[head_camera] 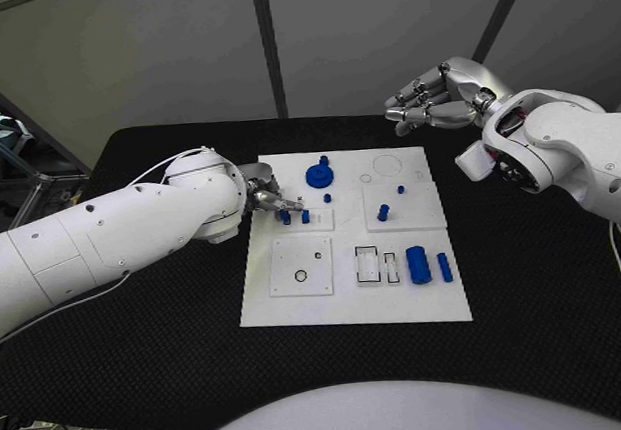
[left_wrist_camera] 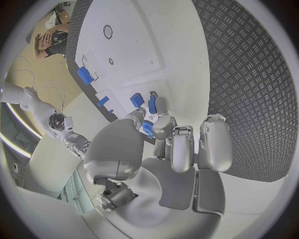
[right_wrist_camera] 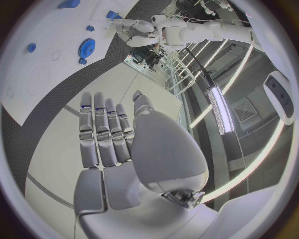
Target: Assemble the parts on the task board
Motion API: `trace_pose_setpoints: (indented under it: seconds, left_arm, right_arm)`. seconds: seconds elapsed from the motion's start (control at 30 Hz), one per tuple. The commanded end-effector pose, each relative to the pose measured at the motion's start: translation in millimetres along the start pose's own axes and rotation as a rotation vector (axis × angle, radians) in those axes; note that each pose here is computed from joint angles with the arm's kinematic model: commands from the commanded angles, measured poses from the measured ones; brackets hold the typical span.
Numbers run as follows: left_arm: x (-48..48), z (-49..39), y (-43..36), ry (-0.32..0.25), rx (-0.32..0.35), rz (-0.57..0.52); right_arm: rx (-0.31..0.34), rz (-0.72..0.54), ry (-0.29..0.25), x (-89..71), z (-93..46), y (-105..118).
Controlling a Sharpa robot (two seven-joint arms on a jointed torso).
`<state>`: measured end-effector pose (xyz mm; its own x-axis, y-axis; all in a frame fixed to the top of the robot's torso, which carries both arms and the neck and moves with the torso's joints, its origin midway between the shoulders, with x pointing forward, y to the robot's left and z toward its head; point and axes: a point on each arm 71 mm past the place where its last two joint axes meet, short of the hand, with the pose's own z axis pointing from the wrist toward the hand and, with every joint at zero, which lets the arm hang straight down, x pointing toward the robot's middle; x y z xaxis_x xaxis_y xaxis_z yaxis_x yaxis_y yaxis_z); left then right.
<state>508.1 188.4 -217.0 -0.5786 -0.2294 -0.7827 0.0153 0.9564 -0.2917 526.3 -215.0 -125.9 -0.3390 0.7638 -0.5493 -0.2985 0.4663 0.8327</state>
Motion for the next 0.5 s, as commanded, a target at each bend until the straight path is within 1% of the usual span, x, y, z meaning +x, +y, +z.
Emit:
trace_pose_setpoints:
  seconds: [0.03, 0.27, 0.5]
  left_arm:
    - [-0.5, -0.5, -0.6, 0.003, 0.007, -0.002]
    - [0.1, -0.8, 1.3, 0.017, 0.003, 0.006]
    - [1.1, -1.2, 1.0, 0.029, 0.003, 0.014]
  right_arm:
    - [-0.004, -0.001, 0.006, -0.1, 0.2, 0.9]
    - [-0.002, -0.002, 0.006, -0.4, 0.0, 0.6]
    - [-0.002, -0.001, 0.007, -0.2, 0.1, 0.6]
